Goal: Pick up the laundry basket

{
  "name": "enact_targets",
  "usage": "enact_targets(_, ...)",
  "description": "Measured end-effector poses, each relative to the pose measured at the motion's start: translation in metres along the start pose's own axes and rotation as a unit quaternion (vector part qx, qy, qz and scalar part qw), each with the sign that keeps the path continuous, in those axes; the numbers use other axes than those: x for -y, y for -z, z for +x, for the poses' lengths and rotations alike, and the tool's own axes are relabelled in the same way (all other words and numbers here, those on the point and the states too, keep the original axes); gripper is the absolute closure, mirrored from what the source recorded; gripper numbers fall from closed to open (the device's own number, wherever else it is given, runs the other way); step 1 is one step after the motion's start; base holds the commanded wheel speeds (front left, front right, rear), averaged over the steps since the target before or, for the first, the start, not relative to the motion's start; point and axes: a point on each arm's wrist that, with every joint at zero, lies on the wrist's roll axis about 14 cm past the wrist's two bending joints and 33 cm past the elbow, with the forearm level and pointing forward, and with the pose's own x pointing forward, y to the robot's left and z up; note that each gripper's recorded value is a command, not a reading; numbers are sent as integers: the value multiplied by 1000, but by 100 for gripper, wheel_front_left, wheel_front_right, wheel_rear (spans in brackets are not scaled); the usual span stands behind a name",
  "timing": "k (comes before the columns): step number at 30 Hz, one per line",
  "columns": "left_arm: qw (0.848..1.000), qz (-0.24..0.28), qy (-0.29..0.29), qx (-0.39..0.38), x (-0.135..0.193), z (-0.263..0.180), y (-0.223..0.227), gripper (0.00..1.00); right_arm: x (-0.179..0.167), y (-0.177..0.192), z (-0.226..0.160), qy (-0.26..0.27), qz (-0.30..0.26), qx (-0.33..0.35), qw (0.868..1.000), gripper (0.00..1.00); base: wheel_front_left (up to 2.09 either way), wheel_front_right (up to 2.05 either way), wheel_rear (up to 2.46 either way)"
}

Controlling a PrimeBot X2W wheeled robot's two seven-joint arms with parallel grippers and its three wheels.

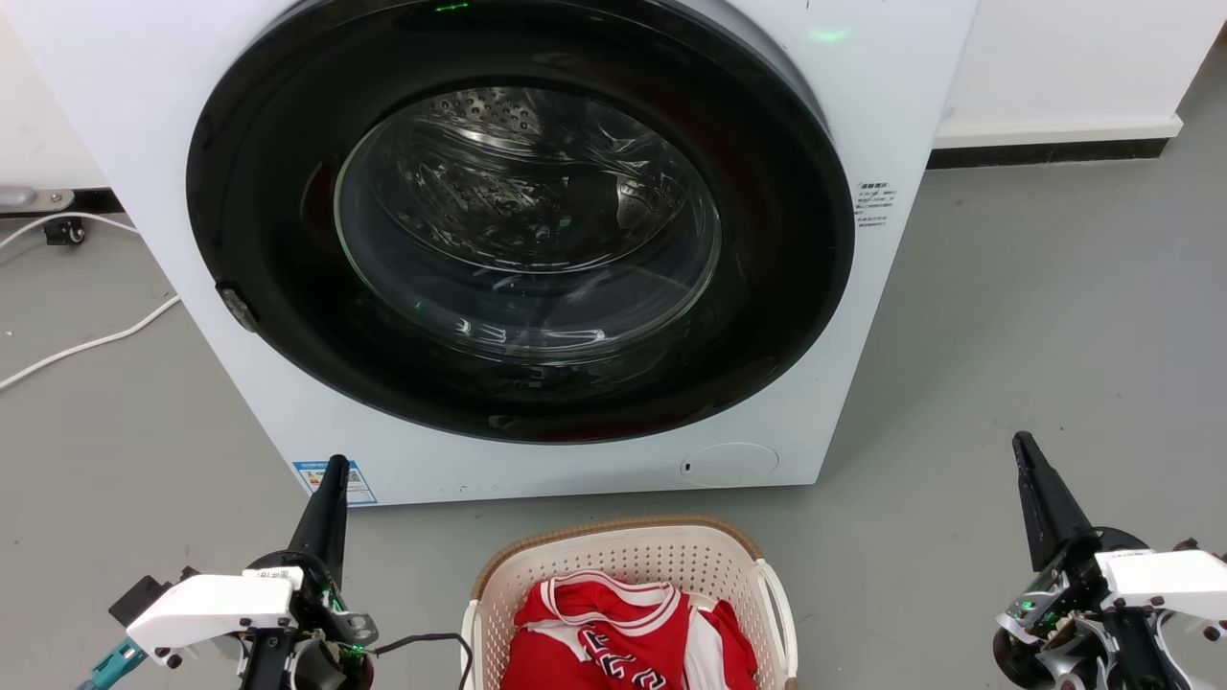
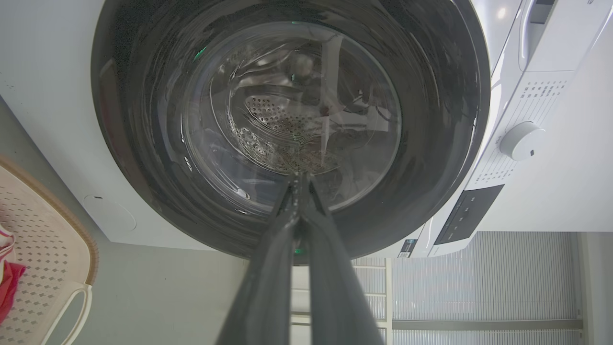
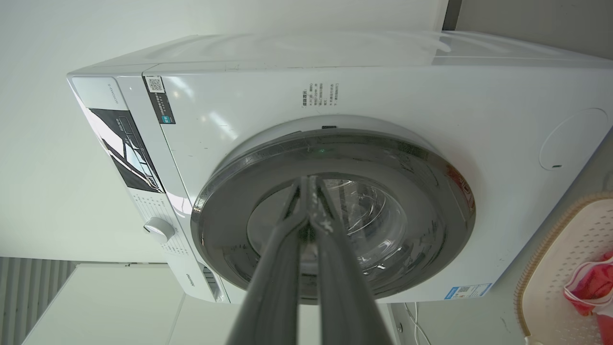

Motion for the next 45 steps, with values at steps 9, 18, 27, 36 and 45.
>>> enact_targets(9,1000,0,0,0,0,0,0,100,0,0,0,0,0,0,1000,100,0,0,0)
enact_targets(18,1000,0,0,0,0,0,0,100,0,0,0,0,0,0,1000,100,0,0,0)
enact_targets(27,1000,0,0,0,0,0,0,100,0,0,0,0,0,0,1000,100,0,0,0)
enact_targets(36,999,-1,-40,6,-27,-13,0,0,30,-1,-14,44,1,8,999,0,0,0,0)
enact_targets(45,997,68,-32,25,-18,-11,-9,0,18,-5,-11,30,-76,19,996,0,0,0,0)
